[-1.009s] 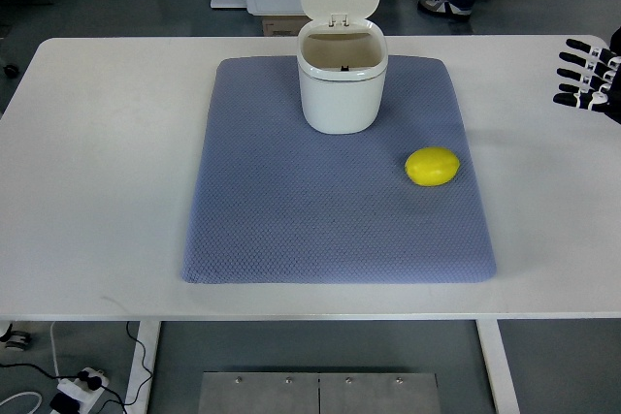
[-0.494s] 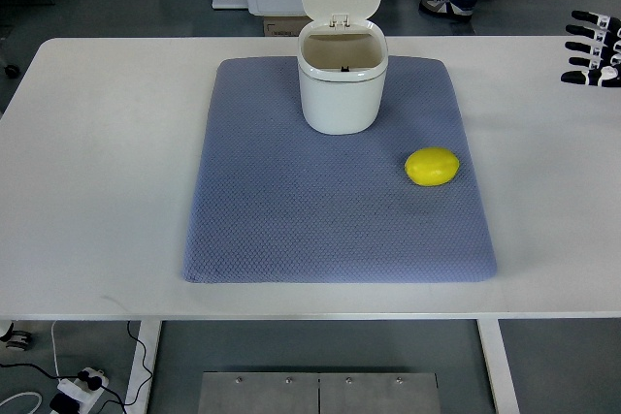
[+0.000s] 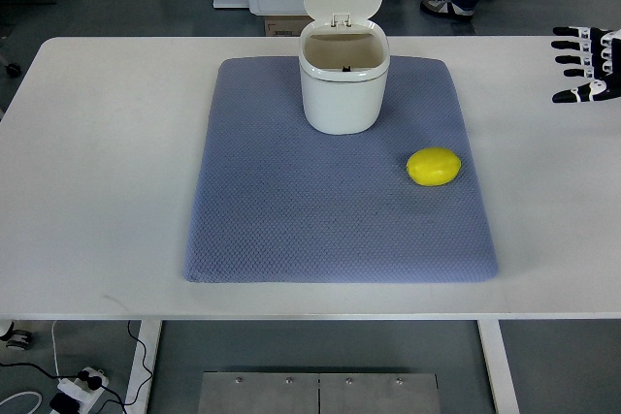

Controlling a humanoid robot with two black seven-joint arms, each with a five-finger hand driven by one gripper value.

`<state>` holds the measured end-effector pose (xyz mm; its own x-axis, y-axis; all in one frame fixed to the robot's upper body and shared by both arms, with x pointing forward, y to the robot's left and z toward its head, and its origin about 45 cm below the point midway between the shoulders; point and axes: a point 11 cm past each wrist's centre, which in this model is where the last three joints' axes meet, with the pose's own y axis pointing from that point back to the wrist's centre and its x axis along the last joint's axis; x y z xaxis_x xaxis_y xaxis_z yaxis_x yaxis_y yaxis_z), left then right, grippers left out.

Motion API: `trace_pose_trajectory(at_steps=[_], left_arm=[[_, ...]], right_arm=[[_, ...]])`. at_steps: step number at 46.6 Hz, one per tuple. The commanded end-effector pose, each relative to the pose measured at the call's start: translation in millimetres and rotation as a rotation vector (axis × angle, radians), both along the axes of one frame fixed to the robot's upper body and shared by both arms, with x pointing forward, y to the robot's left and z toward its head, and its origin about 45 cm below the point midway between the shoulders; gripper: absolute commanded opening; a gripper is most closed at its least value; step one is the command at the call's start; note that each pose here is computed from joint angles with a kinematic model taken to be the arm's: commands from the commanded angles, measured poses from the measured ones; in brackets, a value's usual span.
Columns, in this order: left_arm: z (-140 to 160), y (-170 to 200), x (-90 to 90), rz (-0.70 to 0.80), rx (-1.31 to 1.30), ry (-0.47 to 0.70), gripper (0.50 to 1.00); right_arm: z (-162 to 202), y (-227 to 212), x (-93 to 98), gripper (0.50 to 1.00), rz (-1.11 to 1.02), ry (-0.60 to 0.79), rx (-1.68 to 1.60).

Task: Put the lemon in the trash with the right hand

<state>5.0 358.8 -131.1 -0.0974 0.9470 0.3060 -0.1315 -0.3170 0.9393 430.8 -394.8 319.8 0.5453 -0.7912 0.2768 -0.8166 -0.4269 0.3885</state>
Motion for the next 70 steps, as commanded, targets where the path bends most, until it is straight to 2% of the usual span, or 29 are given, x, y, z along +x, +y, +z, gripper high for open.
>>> trace_pose_trajectory(at_steps=[1, 20, 39, 70], left_arm=[[0, 0, -0.3, 0.000, 0.000, 0.000, 1.000], [0, 0, -0.3, 0.000, 0.000, 0.000, 1.000], [0, 0, -0.2, -0.001, 0.000, 0.001, 1.000], [0, 0, -0.3, 0.000, 0.000, 0.000, 1.000]], right_arm=[[2, 6, -1.8, 1.000, 0.029, 0.011, -0.026], [21, 39, -4.4, 1.000, 0.110, -0.015, -0.185], [31, 100, -9.8, 1.000, 0.281, -0.079, -0.412], [3, 171, -6.6, 1.000, 0.458, -0.113, -0.681]])
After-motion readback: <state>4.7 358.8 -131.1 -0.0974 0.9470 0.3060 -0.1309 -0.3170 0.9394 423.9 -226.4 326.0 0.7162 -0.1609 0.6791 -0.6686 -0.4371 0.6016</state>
